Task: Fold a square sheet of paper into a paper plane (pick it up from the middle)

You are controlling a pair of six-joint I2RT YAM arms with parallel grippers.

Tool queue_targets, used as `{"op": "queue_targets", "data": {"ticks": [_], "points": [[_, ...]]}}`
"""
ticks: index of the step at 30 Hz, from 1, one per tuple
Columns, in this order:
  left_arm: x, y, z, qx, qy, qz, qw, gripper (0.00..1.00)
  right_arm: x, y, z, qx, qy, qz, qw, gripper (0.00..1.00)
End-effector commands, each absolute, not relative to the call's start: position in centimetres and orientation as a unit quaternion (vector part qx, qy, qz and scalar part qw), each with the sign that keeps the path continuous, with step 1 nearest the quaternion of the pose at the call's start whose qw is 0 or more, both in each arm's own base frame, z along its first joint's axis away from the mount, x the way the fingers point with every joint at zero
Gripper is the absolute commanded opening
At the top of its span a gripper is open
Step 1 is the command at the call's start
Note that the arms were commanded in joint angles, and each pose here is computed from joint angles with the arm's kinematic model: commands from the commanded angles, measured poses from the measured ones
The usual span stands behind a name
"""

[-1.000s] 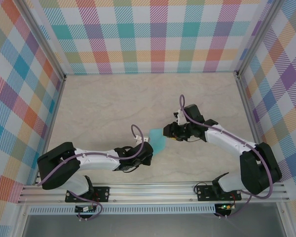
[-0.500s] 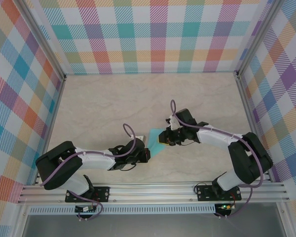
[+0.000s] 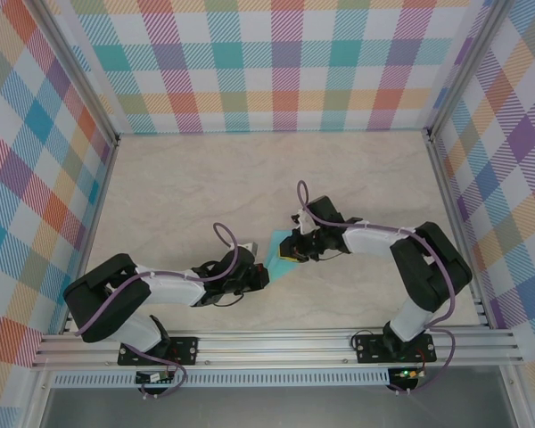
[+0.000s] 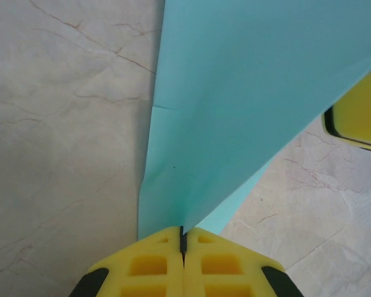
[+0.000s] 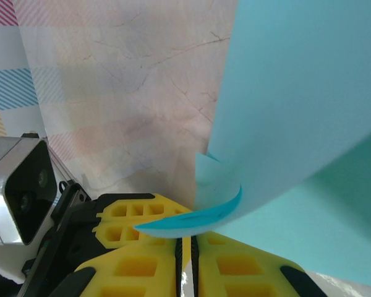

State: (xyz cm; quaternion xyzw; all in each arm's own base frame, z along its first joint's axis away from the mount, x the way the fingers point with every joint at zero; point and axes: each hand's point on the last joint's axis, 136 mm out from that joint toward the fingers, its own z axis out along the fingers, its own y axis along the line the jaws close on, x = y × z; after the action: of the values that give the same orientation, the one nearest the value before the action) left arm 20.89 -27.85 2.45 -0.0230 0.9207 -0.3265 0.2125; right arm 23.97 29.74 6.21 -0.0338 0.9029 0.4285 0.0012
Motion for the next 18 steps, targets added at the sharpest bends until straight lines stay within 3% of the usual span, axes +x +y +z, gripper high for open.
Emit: {"op": "queue_targets", "data": {"ticks": [1, 10, 18], "points": [[21.0, -27.4, 1.9, -0.035, 0.921, -0.329, 0.203, 0.03, 25.0, 30.6, 6.6, -0.038, 0.9, 0.434, 0.011, 0.14], [21.4, -27.2, 1.4, -0.043, 0.922, -0.338, 0.183, 0.03, 25.5, 30.4, 5.1, -0.023, 0.911, 0.412, 0.008, 0.15], [21.6, -28.2, 1.5, -0.039, 0.914, -0.37, 0.164, 0.02, 24.9, 30.6, 7.4, -0.04, 0.894, 0.445, 0.023, 0.15]]}}
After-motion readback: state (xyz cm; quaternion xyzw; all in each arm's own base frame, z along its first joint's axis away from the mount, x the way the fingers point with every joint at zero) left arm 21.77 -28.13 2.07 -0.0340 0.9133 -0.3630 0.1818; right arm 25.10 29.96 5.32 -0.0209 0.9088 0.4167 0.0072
